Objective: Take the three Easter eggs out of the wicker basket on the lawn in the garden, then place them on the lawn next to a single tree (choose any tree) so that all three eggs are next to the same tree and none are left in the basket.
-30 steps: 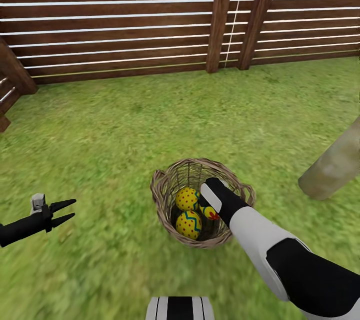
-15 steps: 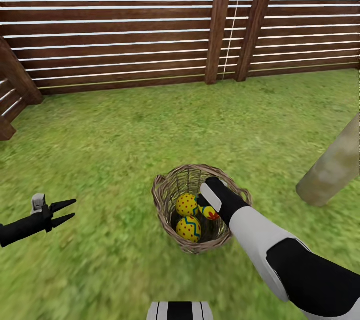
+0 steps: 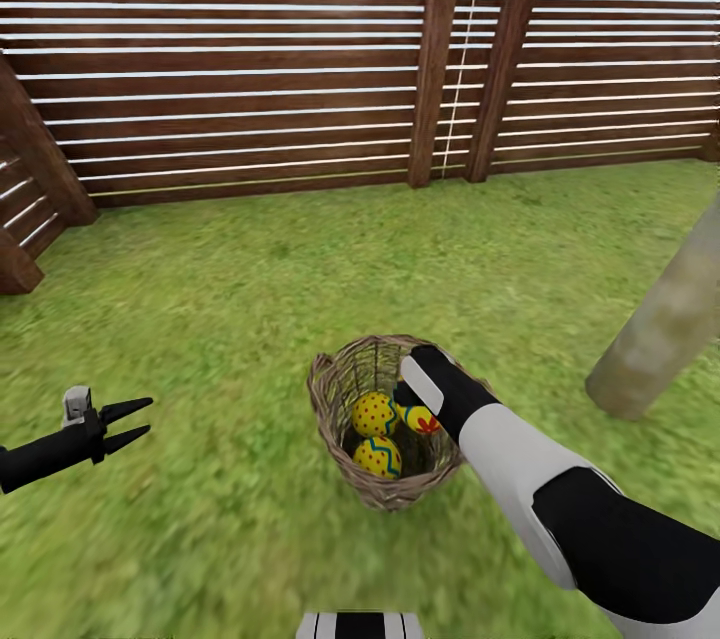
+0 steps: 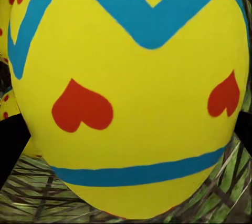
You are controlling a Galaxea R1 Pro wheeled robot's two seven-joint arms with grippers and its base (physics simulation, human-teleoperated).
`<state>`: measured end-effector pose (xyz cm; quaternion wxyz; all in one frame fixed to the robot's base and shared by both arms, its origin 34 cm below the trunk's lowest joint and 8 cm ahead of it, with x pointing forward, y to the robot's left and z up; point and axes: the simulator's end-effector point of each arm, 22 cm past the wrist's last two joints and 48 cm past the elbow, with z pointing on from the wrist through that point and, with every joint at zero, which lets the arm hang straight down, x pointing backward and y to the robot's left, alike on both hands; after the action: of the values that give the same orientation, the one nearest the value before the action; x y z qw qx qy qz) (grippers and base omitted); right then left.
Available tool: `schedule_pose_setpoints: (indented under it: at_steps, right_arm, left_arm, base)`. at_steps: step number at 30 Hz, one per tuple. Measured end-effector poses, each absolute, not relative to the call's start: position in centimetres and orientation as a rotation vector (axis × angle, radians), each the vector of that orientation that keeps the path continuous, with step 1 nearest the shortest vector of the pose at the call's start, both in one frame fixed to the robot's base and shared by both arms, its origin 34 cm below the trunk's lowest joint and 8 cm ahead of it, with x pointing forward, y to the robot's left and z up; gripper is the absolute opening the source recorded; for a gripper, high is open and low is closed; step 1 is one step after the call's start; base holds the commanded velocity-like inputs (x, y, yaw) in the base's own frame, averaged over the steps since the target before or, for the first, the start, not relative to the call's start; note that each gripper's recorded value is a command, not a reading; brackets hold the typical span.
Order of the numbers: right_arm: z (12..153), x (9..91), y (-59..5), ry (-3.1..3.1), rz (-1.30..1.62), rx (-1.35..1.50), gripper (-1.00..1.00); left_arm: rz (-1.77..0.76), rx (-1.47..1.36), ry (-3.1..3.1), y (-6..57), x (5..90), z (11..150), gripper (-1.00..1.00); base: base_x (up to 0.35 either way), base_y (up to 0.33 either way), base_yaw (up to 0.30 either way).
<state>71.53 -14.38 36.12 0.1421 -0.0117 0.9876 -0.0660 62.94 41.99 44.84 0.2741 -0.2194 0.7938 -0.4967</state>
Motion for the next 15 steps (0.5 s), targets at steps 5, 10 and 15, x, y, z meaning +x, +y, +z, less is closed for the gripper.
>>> schedule_pose_setpoints:
  at_steps: [5,10,15]
  right_arm:
    - [37.4,71.5,-14.3,2.843,-0.184,-0.038,-1.0]
    - [41.0,72.8,-11.9,2.803,-0.07,-0.045,-1.0]
    - [46.7,74.7,-9.0,2.745,0.04,-0.123,-1.0]
  left_arm:
    - [-1.336,-0.573,2.118,42.0,63.0,46.0,1.0]
    - [-1.336,-0.557,2.101,42.0,63.1,47.2,1.0]
    - [-1.336,-0.557,2.101,42.0,63.5,48.4,1.0]
  base:
    - [-0.025,0.0,0.0]
    - [0.0,0.0,0.0]
    - [0.0,0.0,0.0]
